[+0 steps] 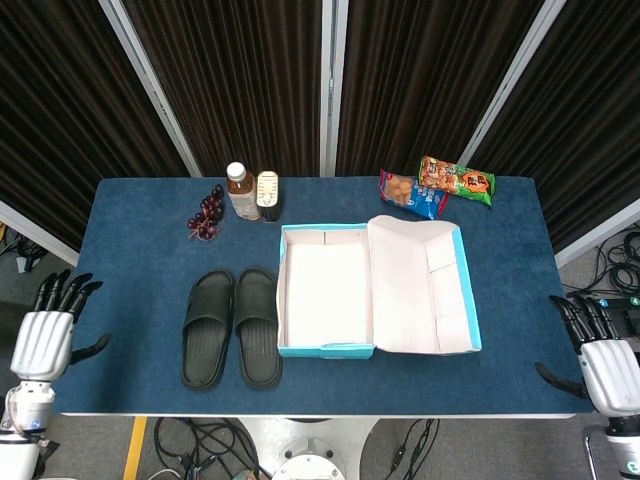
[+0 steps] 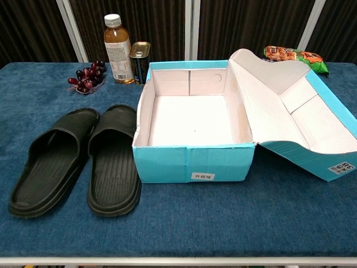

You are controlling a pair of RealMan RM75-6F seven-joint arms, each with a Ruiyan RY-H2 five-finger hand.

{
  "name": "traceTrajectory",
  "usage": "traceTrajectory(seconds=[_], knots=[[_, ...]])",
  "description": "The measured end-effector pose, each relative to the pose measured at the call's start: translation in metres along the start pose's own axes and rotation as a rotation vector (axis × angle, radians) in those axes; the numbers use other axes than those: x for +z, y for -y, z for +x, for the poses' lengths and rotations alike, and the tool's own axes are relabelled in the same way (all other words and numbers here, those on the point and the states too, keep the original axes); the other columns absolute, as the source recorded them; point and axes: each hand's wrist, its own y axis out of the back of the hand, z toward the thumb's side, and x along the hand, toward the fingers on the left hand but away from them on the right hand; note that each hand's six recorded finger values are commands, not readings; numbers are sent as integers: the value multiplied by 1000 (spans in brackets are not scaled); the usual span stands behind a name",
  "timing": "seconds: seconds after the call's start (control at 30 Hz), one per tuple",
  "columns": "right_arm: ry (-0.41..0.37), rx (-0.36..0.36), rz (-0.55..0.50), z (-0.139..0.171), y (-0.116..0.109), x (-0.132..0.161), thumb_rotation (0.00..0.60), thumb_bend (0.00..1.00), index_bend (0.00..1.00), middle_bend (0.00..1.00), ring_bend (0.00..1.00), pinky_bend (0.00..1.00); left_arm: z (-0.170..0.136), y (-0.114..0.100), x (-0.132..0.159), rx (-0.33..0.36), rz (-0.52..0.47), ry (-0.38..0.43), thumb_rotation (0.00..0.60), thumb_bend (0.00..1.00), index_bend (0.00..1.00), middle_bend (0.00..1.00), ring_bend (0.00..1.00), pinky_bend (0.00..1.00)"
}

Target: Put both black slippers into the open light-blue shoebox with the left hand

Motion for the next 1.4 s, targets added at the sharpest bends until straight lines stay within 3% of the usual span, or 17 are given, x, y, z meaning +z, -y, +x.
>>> traceTrajectory(seconds=[0.1,0.3,0.4,0.57,0.8,1.4], knots=[[-12,-3,10,-1,-4,1,600,74,0,114,0,0,21,-3,14,-17,-10,62,600,153,203,118,69,129],[-45,-5,34,-4,-9,6,600,74,0,114,0,0,60,6,51,-127,-72,163,600,129,238,169,507,676],[-55,-4,44,-3,-12,8,600,74,0,114,0,0,81,15,74,-206,-104,203,600,109,229,171,591,767],[-55,-4,46,-1,-13,8,600,74,0,114,0,0,107,37,111,-328,-127,237,600,69,164,141,621,840],[-43,-1,49,1,-15,4,600,74,0,114,0,0,124,76,154,-484,-137,235,600,46,111,80,621,855],[-19,3,43,5,-15,-3,600,74,0,114,0,0,141,128,206,-715,-142,147,600,28,99,59,628,857]])
